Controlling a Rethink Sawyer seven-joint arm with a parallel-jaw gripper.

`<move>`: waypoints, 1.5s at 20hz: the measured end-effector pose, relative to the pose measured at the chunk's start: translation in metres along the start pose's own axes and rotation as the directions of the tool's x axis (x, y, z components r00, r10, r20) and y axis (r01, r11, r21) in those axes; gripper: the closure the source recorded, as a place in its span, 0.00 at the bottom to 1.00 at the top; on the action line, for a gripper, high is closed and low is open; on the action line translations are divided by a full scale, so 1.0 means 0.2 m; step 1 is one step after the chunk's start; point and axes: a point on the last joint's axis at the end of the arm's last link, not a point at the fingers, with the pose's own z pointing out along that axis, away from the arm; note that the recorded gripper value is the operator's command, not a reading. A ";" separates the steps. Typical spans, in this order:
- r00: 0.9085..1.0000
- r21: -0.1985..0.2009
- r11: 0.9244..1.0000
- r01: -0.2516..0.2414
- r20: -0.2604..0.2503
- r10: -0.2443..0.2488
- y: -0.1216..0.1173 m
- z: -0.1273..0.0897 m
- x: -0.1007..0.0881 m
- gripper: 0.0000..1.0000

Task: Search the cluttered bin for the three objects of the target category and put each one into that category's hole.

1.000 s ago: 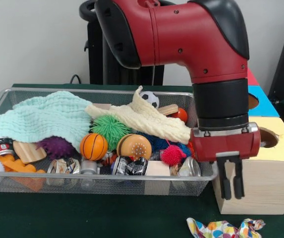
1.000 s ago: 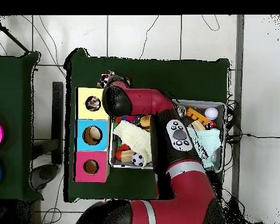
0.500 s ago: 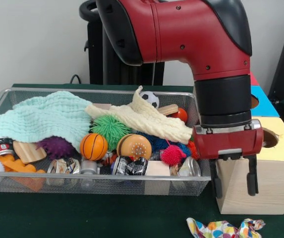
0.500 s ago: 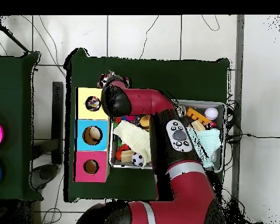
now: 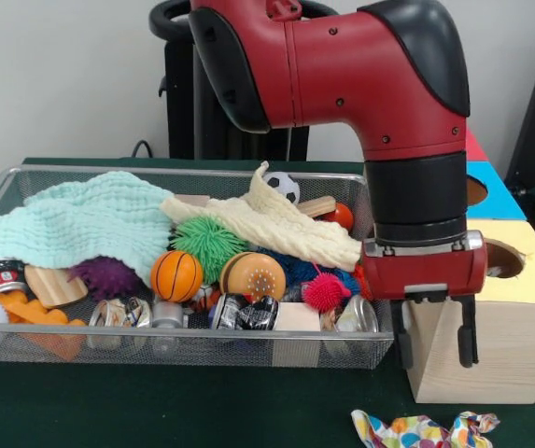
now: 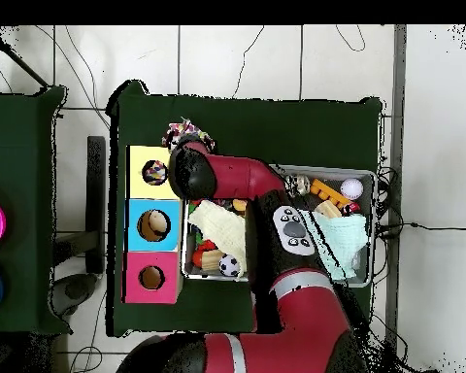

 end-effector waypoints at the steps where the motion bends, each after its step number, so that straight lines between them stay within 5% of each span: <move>1: 1.000 0.004 1.000 -0.026 -0.001 0.026 0.00 0.01 0.01 0.00; 6: 0.986 0.025 0.985 -0.168 -0.004 0.168 0.02 0.02 0.08 0.00; 11: 0.954 0.052 0.953 -0.298 -0.012 0.299 0.04 0.01 0.13 0.00; 18: 0.900 0.069 0.898 -0.435 0.033 0.434 -0.05 -0.06 0.14 0.00; 19: 0.883 0.071 0.880 -0.469 0.061 0.465 -0.13 -0.09 0.12 0.00; 21: 0.871 0.071 0.869 -0.490 0.080 0.485 -0.18 -0.12 0.11 0.00; 22: 0.856 0.072 0.854 -0.515 0.103 0.507 -0.26 -0.14 0.10 0.00; 26: 0.821 0.078 0.821 -0.565 0.155 0.550 -0.47 -0.20 0.04 0.00; 28: 0.793 0.078 0.798 -0.598 0.201 0.575 -0.64 -0.23 0.00 0.00; 30: 0.779 0.077 0.786 -0.613 0.227 0.585 -0.72 -0.23 -0.03 0.00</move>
